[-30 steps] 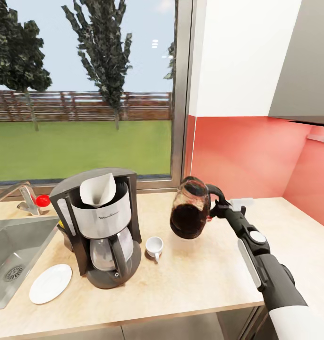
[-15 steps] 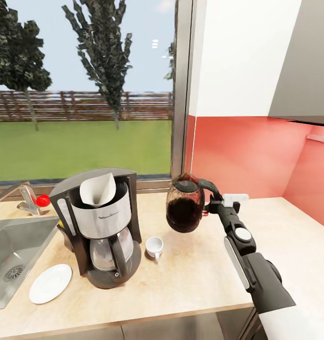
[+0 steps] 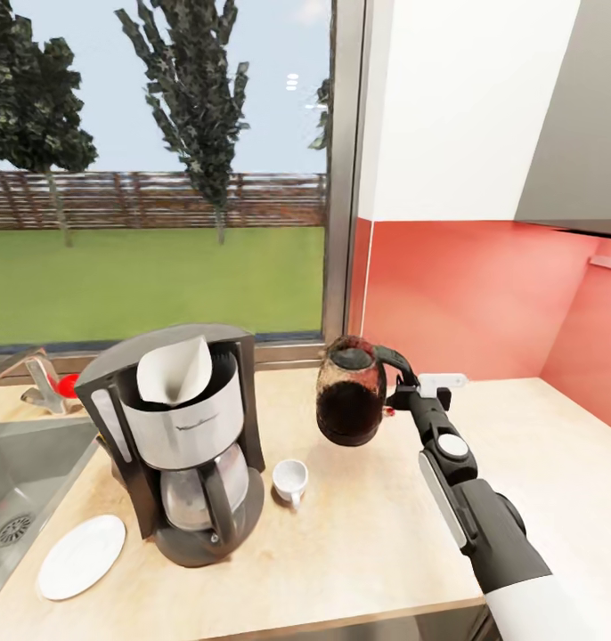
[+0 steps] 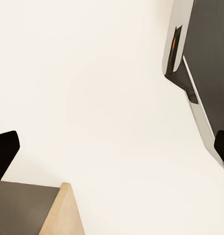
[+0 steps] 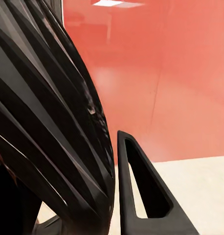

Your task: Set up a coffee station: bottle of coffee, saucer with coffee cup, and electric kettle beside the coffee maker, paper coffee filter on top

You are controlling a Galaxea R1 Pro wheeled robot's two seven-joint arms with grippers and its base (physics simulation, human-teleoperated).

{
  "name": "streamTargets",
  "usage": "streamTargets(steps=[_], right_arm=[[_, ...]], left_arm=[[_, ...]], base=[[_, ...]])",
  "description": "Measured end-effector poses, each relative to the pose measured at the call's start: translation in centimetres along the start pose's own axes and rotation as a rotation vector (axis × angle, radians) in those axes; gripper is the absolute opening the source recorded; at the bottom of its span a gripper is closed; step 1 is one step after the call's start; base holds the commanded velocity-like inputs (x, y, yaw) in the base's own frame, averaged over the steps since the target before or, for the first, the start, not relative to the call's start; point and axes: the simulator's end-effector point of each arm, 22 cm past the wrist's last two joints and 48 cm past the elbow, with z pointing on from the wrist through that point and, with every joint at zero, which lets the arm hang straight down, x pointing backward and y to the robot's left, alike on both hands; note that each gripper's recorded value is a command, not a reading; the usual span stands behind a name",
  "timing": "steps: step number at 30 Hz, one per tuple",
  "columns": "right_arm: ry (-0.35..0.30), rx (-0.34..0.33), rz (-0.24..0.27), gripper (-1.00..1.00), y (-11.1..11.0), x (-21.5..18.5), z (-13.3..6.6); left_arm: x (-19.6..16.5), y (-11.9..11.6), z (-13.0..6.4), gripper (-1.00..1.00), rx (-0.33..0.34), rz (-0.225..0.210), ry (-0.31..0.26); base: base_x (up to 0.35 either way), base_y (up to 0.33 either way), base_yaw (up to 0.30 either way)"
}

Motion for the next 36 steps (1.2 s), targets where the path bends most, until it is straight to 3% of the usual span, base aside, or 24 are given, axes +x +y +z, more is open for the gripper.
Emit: streamTargets(steps=[6, 36], right_arm=[[0.022, 0.0, -0.003, -1.0, 0.0, 1.1, 0.2], [0.045, 0.007, -0.007, -1.0, -0.2, 2.6, 0.4]], left_arm=[[0.0, 0.0, 0.0, 1.0, 0.0, 0.0, 0.001], [0.8, -0.1, -0.1, 1.0, 0.0, 0.001, 0.021]], base=[[0.221, 0.0, 0.007], [0.002, 0.0, 0.111]])
